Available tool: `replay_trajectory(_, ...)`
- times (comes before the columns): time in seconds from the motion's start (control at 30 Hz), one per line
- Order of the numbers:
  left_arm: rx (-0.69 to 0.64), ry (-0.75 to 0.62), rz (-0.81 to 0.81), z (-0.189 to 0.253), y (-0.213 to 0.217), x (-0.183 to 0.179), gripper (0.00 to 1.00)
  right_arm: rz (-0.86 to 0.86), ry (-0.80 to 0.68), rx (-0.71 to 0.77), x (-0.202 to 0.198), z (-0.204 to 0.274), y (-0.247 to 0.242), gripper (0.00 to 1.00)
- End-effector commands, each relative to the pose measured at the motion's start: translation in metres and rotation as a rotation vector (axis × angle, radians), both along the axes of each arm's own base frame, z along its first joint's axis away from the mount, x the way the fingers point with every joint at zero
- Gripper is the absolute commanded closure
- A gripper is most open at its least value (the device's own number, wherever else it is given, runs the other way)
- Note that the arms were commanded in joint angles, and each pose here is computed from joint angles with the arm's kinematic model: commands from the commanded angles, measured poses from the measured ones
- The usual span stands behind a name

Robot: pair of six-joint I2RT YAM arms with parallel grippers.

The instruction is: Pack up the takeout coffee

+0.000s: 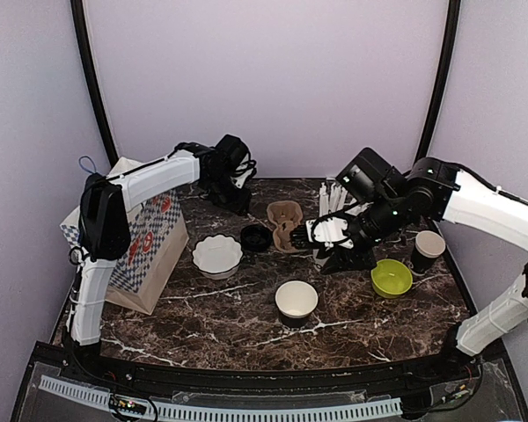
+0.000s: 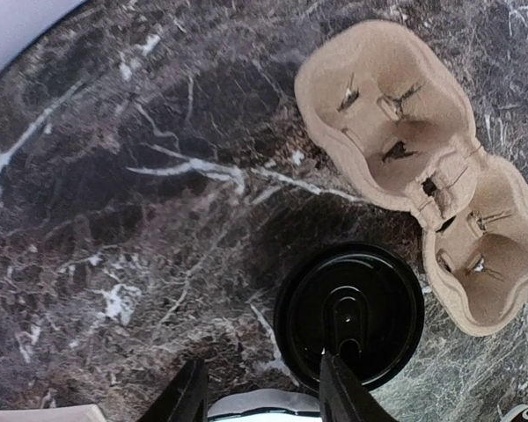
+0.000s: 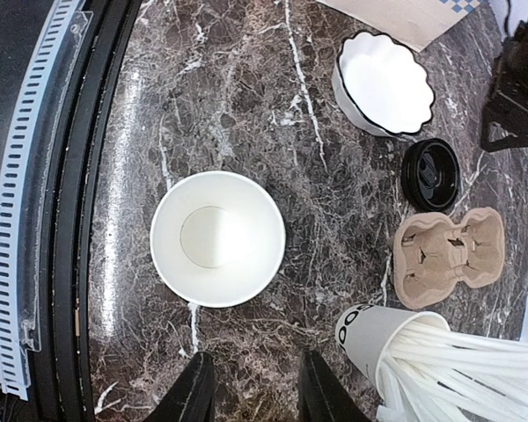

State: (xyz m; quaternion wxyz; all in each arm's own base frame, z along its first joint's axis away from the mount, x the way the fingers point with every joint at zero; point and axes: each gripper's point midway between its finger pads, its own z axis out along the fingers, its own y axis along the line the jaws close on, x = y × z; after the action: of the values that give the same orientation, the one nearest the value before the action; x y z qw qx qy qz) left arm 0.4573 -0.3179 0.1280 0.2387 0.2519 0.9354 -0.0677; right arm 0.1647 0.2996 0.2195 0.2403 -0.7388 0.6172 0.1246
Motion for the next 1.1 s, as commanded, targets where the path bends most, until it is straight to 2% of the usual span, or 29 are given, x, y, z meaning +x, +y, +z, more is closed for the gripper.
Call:
replay_trajectory(0.0, -0.027, 0.143, -0.015, -0.029, -0.009, -0.019, 0.55, -0.042, 0.034, 0.049, 0.003, 0.006, -0.004, 0.68)
replay_trajectory(0.27, 0.003, 0.183, 0.001, -0.059, -0.008, -0.018, 0.54, -0.049, 0.037, 0.04, 0.006, -0.001, -0.005, 0.69)
replay_trajectory(0.43, 0.022, 0.186, 0.012, -0.065, -0.006, -0.017, 0.63, -0.049, 0.04, 0.038, 0.007, -0.002, -0.004, 0.69)
replay_trajectory(0.67, 0.016, 0.168, 0.011, -0.063, -0.007, -0.013, 0.81, -0.056, 0.04, 0.011, 0.01, -0.013, -0.004, 0.69)
replay_trajectory(0.9, -0.003, 0.154, 0.002, -0.055, -0.012, -0.009, 0.9, -0.063, 0.042, -0.01, 0.012, -0.02, -0.006, 0.69)
replay_trajectory(1.07, -0.02, 0.134, 0.0, -0.039, -0.014, -0.007, 0.91, -0.065, 0.039, -0.003, 0.012, -0.016, -0.005, 0.7)
